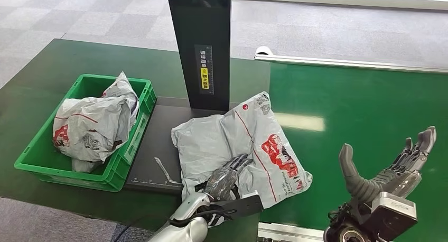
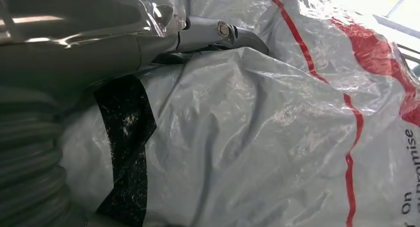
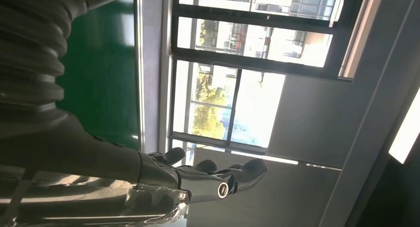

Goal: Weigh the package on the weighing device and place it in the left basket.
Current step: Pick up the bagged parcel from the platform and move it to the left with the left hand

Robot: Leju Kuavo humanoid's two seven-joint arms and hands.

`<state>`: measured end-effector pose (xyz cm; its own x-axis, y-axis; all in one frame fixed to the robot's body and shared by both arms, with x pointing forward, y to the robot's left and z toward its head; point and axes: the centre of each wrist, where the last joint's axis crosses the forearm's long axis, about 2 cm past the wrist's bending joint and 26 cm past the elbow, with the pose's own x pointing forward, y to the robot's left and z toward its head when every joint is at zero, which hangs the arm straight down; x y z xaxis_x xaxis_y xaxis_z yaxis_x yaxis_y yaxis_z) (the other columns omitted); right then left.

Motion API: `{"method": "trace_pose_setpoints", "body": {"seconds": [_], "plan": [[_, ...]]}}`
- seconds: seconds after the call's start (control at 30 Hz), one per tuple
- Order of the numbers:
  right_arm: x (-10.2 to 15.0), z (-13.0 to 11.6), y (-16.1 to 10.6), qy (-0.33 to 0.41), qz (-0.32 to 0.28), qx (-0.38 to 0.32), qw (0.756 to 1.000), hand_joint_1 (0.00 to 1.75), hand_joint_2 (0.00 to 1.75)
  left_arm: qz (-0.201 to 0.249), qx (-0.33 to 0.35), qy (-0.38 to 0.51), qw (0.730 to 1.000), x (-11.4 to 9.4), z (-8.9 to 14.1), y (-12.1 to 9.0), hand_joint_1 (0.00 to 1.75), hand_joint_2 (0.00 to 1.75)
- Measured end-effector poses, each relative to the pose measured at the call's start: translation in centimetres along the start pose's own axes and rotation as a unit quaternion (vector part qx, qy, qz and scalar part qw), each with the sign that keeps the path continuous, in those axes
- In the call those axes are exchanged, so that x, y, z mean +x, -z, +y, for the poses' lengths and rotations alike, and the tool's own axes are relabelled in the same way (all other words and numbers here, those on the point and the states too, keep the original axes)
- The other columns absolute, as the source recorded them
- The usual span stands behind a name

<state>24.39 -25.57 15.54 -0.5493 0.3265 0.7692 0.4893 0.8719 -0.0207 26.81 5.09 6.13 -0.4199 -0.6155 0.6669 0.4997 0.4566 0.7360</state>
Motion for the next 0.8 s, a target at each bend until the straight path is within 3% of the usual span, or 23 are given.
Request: {"method": "trace_pose_setpoints", "body": {"seconds": [0.1,0.13,0.27,0.57,0.8], "plan": [[-0.1,0.2,-0.1,0.001,0.003,0.005,1.0,0.0,1.75,0.005,-0.013,0.017,1.0,-0.2,0.0,0.2,1.41,1.75],[-0.1,0.2,-0.2,0.002,0.004,0.007,1.0,0.0,1.75,0.005,-0.018,0.018,1.0,-0.2,0.0,0.2,1.72,1.75],[-0.1,0.5,-0.2,0.006,0.008,0.014,1.0,0.0,1.75,-0.009,-0.016,0.002,1.0,-0.4,0.0,0.3,1.74,1.75],[-0.5,1.0,0.5,0.011,0.013,0.016,1.0,0.0,1.75,-0.038,0.055,-0.116,0.991,-0.9,1.0,0.2,1.75,1.75],[-0.9,1.2,0.5,0.013,0.018,0.013,1.0,0.0,1.75,-0.082,0.099,-0.223,0.966,-0.4,2.2,-0.4,1.73,1.75]]}}
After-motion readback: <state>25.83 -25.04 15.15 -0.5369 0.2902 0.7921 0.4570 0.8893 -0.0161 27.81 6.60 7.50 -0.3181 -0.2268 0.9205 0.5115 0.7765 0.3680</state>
